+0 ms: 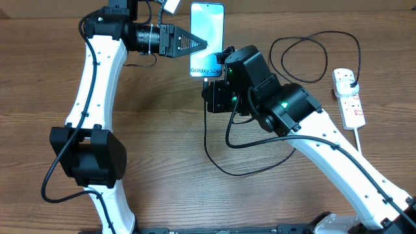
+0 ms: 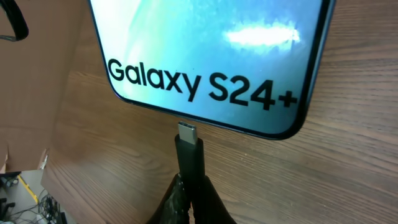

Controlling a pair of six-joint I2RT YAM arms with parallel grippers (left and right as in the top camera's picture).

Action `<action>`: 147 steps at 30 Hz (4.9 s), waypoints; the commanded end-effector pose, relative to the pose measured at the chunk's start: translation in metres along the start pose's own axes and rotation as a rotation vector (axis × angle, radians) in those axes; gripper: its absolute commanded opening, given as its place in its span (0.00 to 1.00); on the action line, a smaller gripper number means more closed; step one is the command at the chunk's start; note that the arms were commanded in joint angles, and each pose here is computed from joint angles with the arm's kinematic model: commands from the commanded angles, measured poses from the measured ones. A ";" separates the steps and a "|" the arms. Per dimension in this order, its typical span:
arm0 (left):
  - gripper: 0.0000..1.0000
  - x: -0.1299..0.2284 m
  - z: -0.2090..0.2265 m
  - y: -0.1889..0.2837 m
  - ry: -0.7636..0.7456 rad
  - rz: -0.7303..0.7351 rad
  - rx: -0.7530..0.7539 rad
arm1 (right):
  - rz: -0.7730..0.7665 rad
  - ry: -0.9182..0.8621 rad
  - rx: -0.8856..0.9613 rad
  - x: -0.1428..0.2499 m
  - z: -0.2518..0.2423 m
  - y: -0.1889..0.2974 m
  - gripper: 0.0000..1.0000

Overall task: Plug charger to phone and switch on socket
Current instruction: 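Push the USB-C plug up into the phone's bottom port with the right gripper, then lower the phone flat onto the table and open both grippers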

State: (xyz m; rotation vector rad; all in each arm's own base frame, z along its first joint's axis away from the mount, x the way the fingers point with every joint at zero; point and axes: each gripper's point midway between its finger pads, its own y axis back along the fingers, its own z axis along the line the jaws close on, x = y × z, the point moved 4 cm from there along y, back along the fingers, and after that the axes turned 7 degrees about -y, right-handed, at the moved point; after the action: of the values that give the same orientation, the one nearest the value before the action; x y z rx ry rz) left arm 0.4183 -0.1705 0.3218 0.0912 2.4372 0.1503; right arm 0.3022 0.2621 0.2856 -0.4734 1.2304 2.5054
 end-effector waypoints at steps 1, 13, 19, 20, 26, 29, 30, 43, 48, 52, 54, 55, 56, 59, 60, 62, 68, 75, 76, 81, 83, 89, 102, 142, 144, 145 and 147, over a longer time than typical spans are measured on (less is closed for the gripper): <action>0.04 -0.006 -0.015 0.003 -0.015 -0.020 0.060 | -0.054 0.005 -0.043 -0.011 0.013 0.018 0.04; 0.04 -0.007 -0.018 0.003 -0.028 -0.025 0.081 | -0.058 0.006 -0.047 -0.012 0.013 0.018 0.04; 0.04 -0.007 -0.016 0.003 -0.042 -0.023 0.068 | -0.063 0.001 -0.043 -0.014 0.011 0.018 0.04; 0.04 -0.006 -0.014 0.003 -0.042 -0.018 0.048 | -0.065 -0.002 -0.042 -0.015 0.010 0.019 0.04; 0.04 -0.006 -0.015 0.003 -0.042 -0.021 0.059 | -0.064 -0.001 -0.043 -0.015 0.010 0.019 0.04; 0.04 -0.006 -0.015 0.003 -0.042 -0.021 0.059 | -0.064 -0.001 -0.043 -0.015 0.010 0.019 0.04; 0.04 -0.006 -0.015 0.003 -0.042 -0.021 0.059 | -0.064 -0.001 -0.043 -0.015 0.010 0.019 0.04; 0.04 -0.006 -0.015 0.002 -0.042 -0.019 0.060 | -0.051 0.003 -0.074 -0.014 0.015 0.019 0.04; 0.04 -0.006 -0.016 0.002 -0.037 -0.021 0.068 | -0.063 0.000 -0.049 -0.015 0.011 0.018 0.04; 0.04 -0.006 -0.017 0.002 -0.038 -0.019 0.069 | -0.063 0.000 -0.048 -0.015 0.011 0.018 0.04; 0.04 -0.006 -0.017 0.002 -0.038 -0.019 0.069 | -0.071 -0.002 -0.033 -0.016 0.009 0.018 0.04; 0.04 -0.006 -0.017 0.002 -0.038 -0.019 0.069 | -0.072 -0.002 -0.033 -0.016 0.009 0.018 0.04; 0.04 -0.006 -0.017 0.002 -0.038 -0.019 0.069 | -0.071 -0.002 -0.033 -0.016 0.009 0.018 0.04; 0.04 -0.006 -0.017 0.002 -0.038 -0.019 0.069 | -0.072 -0.002 -0.033 -0.016 0.009 0.018 0.04; 0.04 -0.006 -0.017 0.002 -0.038 -0.019 0.069 | -0.072 -0.002 -0.034 -0.016 0.009 0.018 0.04; 0.04 -0.006 -0.017 0.002 -0.038 -0.019 0.069 | -0.070 -0.002 -0.037 -0.016 0.010 0.018 0.04; 0.04 -0.006 -0.018 0.002 -0.038 -0.021 0.077 | -0.063 -0.002 -0.044 -0.015 0.010 0.018 0.04; 0.04 -0.006 -0.019 0.002 -0.046 -0.023 0.086 | -0.059 -0.001 -0.047 -0.014 0.011 0.018 0.04; 0.04 -0.006 -0.019 0.002 -0.046 -0.023 0.086 | -0.060 -0.001 -0.047 -0.014 0.011 0.018 0.04; 0.04 -0.006 -0.018 0.002 -0.057 -0.023 0.083 | -0.062 0.000 -0.050 -0.015 0.011 0.018 0.04; 0.04 -0.006 -0.018 0.002 -0.058 -0.023 0.083 | -0.063 0.000 -0.050 -0.015 0.012 0.018 0.04; 0.04 -0.002 -0.013 -0.002 -0.051 -0.002 0.039 | -0.073 0.003 -0.059 -0.017 0.013 0.019 0.04; 0.04 0.003 -0.009 -0.006 -0.049 0.023 -0.005 | -0.089 -0.025 -0.054 -0.030 0.000 0.023 0.04; 0.04 0.186 0.164 -0.030 0.496 0.232 -0.553 | 0.125 -0.230 0.221 0.006 -0.084 0.030 1.00; 0.05 0.192 0.169 -0.030 0.513 0.243 -0.560 | 0.127 -0.231 0.223 0.006 -0.085 0.031 1.00; 0.07 0.198 0.174 -0.031 0.535 0.253 -0.559 | 0.129 -0.231 0.224 0.007 -0.085 0.031 1.00; 0.08 0.207 0.180 -0.032 0.568 0.268 -0.559 | 0.131 -0.232 0.225 0.007 -0.085 0.031 1.00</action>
State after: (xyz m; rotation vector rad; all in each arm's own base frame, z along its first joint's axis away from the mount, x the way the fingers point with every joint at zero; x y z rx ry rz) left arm 0.3805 -0.1626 0.0641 0.1029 2.7631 1.0979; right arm 0.2994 0.1791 0.2505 -0.0255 1.4736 2.4075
